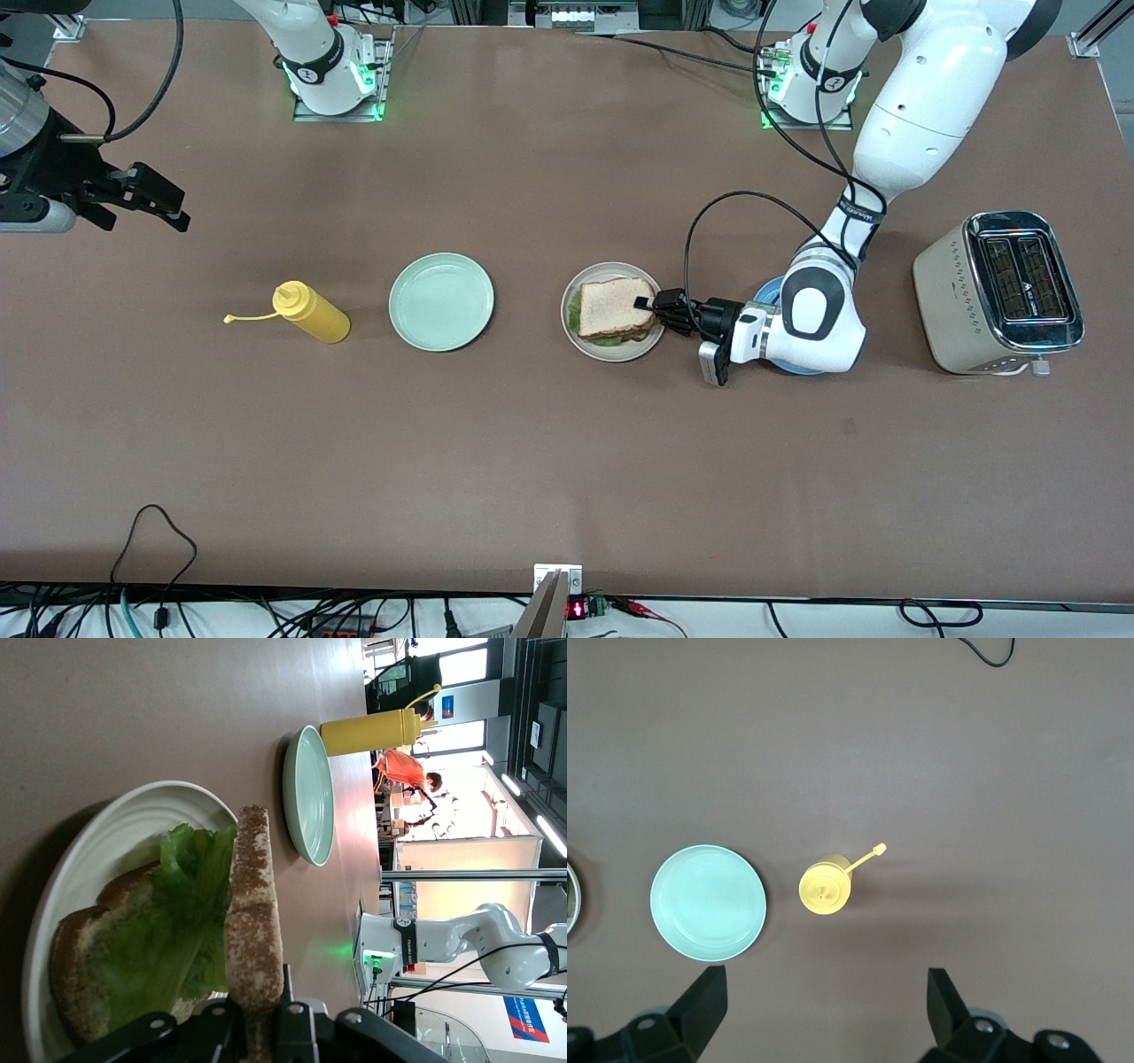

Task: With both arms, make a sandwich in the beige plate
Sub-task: 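Lower the bread onto the lettuce and open the left gripper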

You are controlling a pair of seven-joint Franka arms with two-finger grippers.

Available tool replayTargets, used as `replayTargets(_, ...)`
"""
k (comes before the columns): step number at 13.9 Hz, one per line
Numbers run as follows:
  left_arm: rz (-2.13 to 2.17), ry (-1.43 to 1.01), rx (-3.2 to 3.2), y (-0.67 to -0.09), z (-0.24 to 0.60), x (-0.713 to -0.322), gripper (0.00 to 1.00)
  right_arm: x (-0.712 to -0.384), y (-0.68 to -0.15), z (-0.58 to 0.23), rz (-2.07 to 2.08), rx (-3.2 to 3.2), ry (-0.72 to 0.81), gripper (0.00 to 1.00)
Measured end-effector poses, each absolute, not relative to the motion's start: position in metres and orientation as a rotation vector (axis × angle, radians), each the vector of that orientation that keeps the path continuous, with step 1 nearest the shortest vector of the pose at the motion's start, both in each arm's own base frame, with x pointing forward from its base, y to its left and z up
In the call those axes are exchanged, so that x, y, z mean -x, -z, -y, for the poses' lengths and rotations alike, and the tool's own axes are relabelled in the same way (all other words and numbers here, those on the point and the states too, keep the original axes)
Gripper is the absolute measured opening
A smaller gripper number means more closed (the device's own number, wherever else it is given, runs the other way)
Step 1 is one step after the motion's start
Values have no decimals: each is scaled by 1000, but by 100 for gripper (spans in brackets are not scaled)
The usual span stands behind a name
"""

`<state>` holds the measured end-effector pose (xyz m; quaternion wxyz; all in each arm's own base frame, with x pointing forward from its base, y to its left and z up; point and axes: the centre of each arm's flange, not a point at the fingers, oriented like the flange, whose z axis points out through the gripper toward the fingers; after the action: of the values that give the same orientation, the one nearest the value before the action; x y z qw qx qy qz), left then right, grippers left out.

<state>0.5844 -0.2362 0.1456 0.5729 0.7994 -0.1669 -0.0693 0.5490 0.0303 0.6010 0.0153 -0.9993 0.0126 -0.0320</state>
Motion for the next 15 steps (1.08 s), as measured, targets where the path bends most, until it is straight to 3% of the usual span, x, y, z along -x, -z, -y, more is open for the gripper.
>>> replayTargets(8,616,157,-1991,-173,214,-600,93,-549,-602,-30,-36,3116,103,100)
replayTargets(9,651,155,-2011,-180,210,-602,100,-548,-602,-31,-36,3116,104,100)
replayTargets(15,850,158,-2159,-219,177,-621,100,-547,-605,-31,-35,3115,111,100)
